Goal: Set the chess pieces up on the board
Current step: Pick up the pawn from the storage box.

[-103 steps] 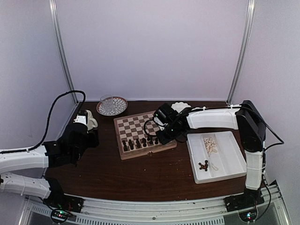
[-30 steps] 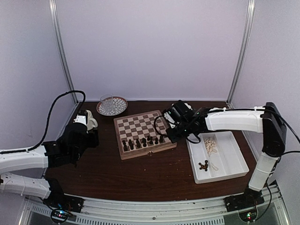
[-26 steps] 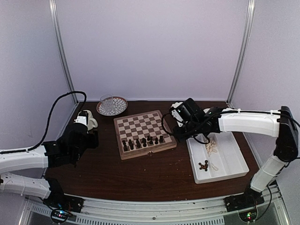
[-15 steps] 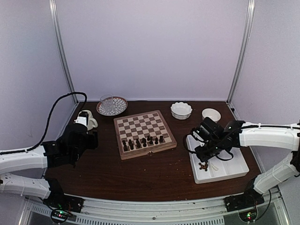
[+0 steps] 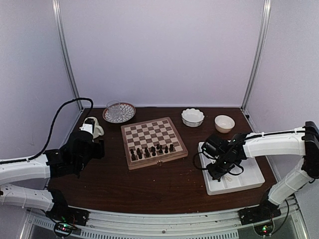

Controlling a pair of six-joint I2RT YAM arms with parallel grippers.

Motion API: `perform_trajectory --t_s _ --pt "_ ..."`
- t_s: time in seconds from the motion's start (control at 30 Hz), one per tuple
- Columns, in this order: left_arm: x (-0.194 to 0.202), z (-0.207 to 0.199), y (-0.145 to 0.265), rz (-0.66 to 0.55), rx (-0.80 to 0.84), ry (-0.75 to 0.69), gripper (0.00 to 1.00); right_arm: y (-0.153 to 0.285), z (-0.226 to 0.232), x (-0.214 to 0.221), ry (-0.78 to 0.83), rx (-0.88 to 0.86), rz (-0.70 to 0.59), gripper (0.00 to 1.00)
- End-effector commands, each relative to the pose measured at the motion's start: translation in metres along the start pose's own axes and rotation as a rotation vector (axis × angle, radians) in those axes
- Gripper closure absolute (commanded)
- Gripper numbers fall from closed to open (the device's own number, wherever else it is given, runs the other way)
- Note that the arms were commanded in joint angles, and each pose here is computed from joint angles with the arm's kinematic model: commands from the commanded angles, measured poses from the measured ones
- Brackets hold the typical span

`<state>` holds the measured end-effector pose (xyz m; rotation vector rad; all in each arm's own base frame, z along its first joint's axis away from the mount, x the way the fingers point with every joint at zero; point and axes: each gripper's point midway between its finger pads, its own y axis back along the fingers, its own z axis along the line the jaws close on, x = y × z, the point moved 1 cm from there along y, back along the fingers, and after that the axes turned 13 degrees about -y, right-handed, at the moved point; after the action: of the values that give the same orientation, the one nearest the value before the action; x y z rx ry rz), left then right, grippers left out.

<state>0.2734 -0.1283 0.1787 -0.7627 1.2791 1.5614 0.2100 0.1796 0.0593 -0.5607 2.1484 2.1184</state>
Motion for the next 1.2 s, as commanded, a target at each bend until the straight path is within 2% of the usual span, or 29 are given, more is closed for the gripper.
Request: perform_trajectory --t_s 0.0,0.53,0.67,0.73,1.17 --pt "-0.018 -0.002 0.001 -0.034 0.019 0.026 0.32 -0.006 0.001 -0.011 0.003 0.037 -0.026 0.73" --pt "-0.018 -0.003 0.001 -0.035 0.027 0.025 0.32 -0.028 0.002 -0.008 0.019 0.108 0.050 0.75" --pt "-0.018 -0.003 0.002 -0.038 0.029 0.032 0.32 -0.023 0.002 -0.006 -0.003 0.089 0.050 0.84" --pt "-0.018 -0.003 0.002 -0.040 0.029 0.033 0.32 -0.018 0.004 -0.009 -0.015 0.071 0.028 0.88" --pt "-0.018 -0.008 0.001 -0.037 0.058 0.031 0.32 0.048 0.000 -0.060 -0.084 -0.018 -0.290 0.86"
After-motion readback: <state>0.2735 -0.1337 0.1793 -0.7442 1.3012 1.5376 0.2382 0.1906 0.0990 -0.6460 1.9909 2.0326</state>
